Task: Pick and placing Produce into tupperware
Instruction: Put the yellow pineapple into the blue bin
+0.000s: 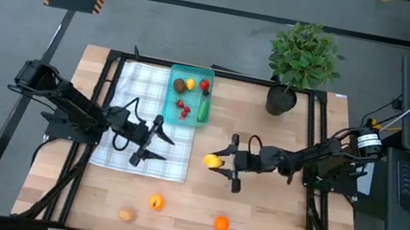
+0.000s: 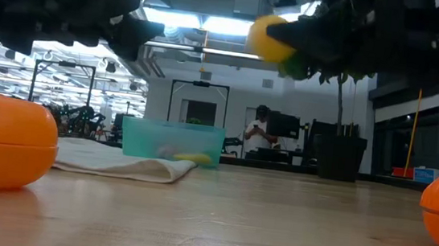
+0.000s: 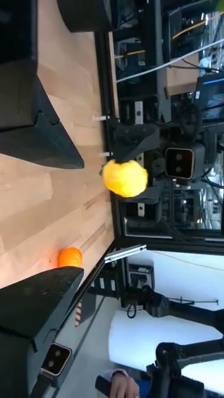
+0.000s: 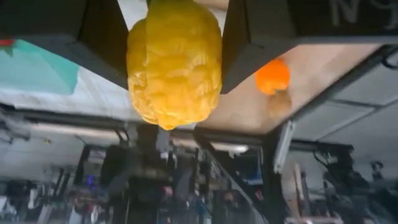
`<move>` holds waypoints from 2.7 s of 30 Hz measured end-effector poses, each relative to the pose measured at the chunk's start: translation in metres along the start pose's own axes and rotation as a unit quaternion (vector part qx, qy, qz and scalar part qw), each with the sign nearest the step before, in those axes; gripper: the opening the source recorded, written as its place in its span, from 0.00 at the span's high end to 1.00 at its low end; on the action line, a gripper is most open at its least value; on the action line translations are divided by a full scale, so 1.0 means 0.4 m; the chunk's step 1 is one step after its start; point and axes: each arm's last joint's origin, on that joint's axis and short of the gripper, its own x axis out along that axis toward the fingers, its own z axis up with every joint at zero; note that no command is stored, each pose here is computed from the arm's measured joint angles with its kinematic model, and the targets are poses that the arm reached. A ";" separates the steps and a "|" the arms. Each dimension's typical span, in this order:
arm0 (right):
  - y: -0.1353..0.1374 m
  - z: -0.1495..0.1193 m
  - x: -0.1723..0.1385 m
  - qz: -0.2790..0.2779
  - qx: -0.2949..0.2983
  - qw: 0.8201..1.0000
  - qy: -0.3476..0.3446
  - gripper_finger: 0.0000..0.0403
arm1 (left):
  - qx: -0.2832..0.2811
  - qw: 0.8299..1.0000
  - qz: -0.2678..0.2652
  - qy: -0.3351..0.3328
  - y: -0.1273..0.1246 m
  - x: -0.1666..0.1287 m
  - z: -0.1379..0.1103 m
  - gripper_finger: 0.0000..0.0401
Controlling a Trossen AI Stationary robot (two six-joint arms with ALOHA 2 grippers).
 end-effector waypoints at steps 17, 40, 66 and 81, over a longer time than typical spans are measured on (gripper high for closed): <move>-0.029 0.024 0.012 -0.157 -0.007 0.987 -0.013 0.50 | 0.003 0.966 0.259 0.002 0.035 -0.010 0.000 0.35; -0.144 -0.005 0.010 -0.266 0.086 0.960 0.026 0.50 | 0.025 0.944 0.330 0.015 0.045 -0.015 -0.002 0.35; -0.399 0.014 0.210 -0.277 0.095 0.951 0.096 0.50 | 0.007 0.908 0.416 0.049 0.126 -0.044 -0.022 0.35; -0.425 0.055 0.260 -0.246 0.122 0.938 0.212 0.50 | 0.003 0.926 0.373 0.054 0.144 -0.048 -0.025 0.35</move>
